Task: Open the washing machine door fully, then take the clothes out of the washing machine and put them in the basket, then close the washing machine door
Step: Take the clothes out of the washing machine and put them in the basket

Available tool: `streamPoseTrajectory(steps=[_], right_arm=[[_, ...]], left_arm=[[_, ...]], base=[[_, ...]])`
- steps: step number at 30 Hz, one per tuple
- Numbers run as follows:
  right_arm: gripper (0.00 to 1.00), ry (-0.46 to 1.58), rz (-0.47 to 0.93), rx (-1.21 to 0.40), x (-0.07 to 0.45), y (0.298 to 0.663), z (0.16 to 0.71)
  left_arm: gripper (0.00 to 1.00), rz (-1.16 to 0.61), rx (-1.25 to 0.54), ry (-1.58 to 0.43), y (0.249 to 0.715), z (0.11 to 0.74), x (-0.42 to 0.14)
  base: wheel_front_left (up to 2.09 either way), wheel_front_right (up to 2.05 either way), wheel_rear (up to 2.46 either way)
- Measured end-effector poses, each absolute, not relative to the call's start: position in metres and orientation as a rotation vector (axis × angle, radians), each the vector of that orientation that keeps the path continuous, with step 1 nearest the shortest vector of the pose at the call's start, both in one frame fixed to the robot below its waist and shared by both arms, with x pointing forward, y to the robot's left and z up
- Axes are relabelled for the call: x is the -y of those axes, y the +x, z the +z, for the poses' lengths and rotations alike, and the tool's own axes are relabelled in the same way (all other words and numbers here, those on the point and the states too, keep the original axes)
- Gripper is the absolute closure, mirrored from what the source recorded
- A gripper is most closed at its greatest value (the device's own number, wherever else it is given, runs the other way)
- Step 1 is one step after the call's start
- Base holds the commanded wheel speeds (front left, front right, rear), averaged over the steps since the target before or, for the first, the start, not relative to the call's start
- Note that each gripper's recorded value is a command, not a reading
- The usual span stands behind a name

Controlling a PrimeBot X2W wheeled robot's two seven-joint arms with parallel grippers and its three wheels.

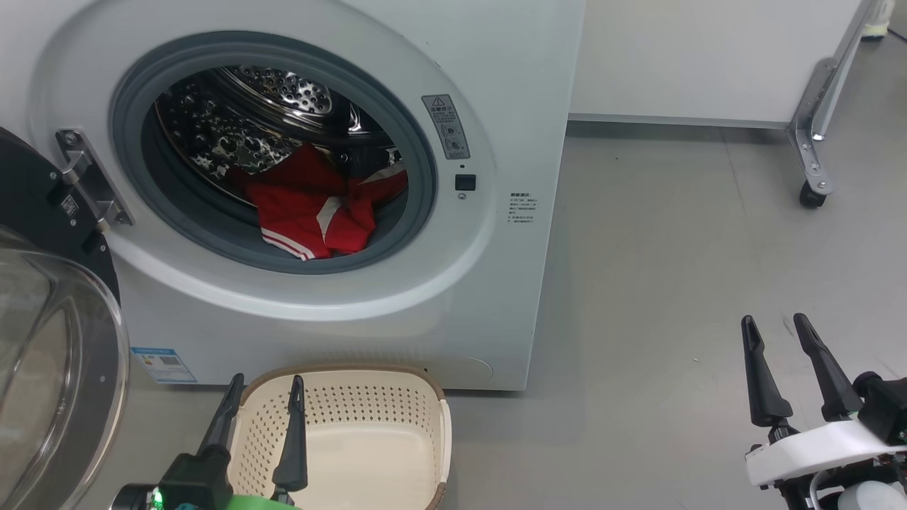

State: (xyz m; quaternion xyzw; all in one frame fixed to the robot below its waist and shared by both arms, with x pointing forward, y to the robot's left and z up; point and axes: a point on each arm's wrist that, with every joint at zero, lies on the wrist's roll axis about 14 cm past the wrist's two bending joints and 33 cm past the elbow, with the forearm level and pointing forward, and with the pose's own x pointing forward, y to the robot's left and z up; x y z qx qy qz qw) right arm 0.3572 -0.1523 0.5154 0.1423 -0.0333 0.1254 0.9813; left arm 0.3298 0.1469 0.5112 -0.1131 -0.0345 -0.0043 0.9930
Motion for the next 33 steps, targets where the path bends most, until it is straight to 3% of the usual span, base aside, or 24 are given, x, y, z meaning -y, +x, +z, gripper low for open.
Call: streamPoseTrajectory(steps=[33], right_arm=[[0.00, 0.288, 0.246, 0.058, 0.1539, 0.3580, 0.5124]], left_arm=[[0.00, -0.007, 0.056, -0.219, 0.3311, 0.5074, -0.1457]], base=[[0.02, -0.02, 0.00]])
